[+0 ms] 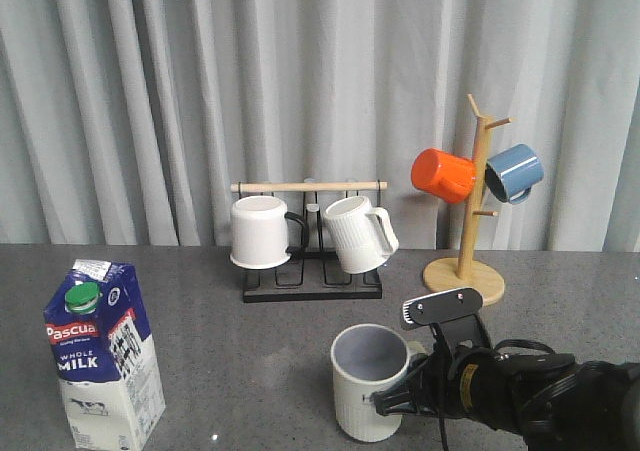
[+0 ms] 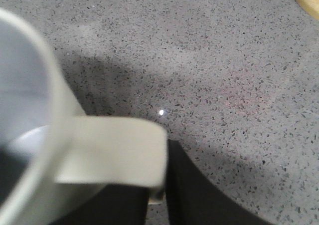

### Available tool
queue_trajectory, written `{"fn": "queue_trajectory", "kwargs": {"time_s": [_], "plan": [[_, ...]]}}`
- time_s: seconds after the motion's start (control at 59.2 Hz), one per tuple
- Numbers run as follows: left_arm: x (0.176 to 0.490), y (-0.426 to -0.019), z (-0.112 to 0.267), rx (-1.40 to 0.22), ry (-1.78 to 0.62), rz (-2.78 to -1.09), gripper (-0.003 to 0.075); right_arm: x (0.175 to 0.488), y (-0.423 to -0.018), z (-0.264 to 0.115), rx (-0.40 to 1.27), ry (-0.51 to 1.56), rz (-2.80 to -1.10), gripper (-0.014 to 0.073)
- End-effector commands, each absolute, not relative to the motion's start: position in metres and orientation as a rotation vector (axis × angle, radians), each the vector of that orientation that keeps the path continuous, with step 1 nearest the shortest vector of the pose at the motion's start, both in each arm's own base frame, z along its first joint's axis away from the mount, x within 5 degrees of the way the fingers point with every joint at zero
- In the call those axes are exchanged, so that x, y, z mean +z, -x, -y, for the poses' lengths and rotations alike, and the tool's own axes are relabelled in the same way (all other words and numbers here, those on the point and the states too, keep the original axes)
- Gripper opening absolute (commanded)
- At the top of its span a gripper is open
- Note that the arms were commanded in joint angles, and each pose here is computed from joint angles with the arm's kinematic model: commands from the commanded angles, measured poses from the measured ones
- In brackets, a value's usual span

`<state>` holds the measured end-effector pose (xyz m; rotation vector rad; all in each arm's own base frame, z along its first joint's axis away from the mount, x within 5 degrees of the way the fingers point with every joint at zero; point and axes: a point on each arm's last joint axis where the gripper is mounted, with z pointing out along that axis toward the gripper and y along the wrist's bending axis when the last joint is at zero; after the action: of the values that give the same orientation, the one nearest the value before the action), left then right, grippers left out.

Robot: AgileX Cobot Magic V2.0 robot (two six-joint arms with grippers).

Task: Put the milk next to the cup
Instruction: 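Slide the white mug toward the table center with the right gripper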

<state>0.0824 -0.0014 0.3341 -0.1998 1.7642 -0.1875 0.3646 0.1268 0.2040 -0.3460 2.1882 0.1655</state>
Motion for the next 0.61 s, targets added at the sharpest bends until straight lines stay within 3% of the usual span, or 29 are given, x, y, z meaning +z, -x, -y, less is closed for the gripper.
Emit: {"fn": "queue_trajectory", "kwargs": {"time_s": [0.0,0.253,0.591], "plan": [[0.348,-0.084,0.002,-0.204,0.195,-1.688,0.0482,0.231,-0.366,-0.127,0.172,0.345,-2.109,0.0151],[0.347,-0.084,0.002,-0.203,0.197,-1.708,0.0482,0.232,-0.366,-0.128,0.2,0.323,-2.113,0.0304],[0.346,-0.083,0.002,-0.202,0.197,-1.712,0.0482,0.259,-0.356,-0.129,0.275,0.311,-2.046,0.0317]]}}
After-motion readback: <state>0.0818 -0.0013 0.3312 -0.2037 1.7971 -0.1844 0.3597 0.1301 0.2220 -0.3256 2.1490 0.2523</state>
